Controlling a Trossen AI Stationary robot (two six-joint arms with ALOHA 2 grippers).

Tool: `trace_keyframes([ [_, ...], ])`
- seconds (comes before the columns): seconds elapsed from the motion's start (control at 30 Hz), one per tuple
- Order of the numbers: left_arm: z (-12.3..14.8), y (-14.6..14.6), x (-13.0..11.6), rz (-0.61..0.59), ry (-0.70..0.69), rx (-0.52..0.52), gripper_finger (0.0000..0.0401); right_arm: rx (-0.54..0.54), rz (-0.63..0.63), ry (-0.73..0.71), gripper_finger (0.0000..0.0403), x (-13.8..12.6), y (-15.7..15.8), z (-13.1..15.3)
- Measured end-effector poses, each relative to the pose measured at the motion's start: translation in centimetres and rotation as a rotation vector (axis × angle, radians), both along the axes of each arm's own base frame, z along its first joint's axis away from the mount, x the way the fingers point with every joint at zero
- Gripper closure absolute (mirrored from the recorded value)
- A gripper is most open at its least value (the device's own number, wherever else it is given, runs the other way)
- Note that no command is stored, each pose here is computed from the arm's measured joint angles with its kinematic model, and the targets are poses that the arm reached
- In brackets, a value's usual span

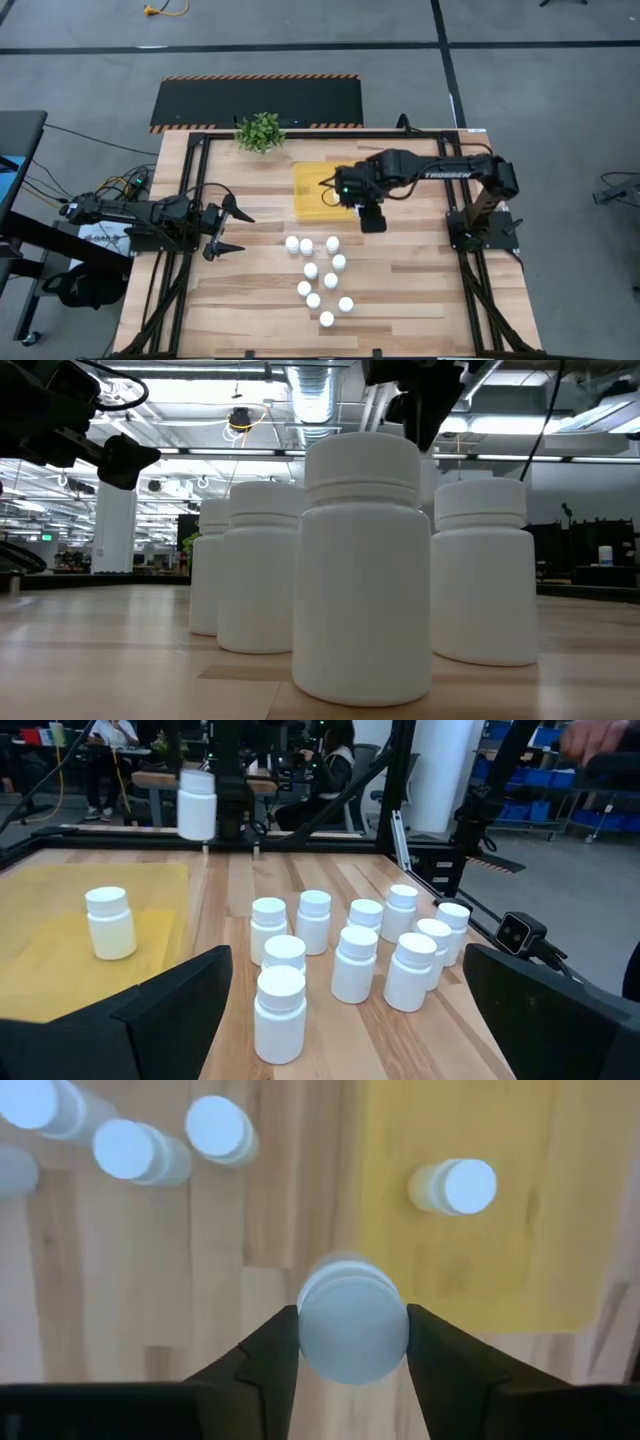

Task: Pick and place pill bottles into a basket
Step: Put the white medicine bottle into the yellow bin

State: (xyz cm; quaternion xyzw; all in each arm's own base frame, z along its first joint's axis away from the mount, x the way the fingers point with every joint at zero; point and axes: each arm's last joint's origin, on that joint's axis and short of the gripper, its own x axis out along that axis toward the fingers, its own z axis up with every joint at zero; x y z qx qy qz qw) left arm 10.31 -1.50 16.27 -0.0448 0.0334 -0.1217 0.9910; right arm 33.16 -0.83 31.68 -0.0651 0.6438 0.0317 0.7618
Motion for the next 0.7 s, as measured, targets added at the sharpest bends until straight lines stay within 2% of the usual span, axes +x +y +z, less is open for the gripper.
trace_keyframes([
  [0.3, 0.0, 0.0, 0.0, 0.0, 0.0, 0.0, 0.0015, -0.06, 0.003, -0.005, 0.0229, 0.0, -2.6, 0.0],
  [0.53, 0.0, 0.0, 0.0, 0.0, 0.0, 0.0, 0.0015, -0.045, -0.028, -0.013, 0.025, 0.1, -4.5, -1.5],
  [0.7, 0.0, 0.0, 0.0, 0.0, 0.002, -0.007, 0.0015, -0.041, -0.061, -0.021, 0.0233, 0.1, -5.6, -2.6],
])
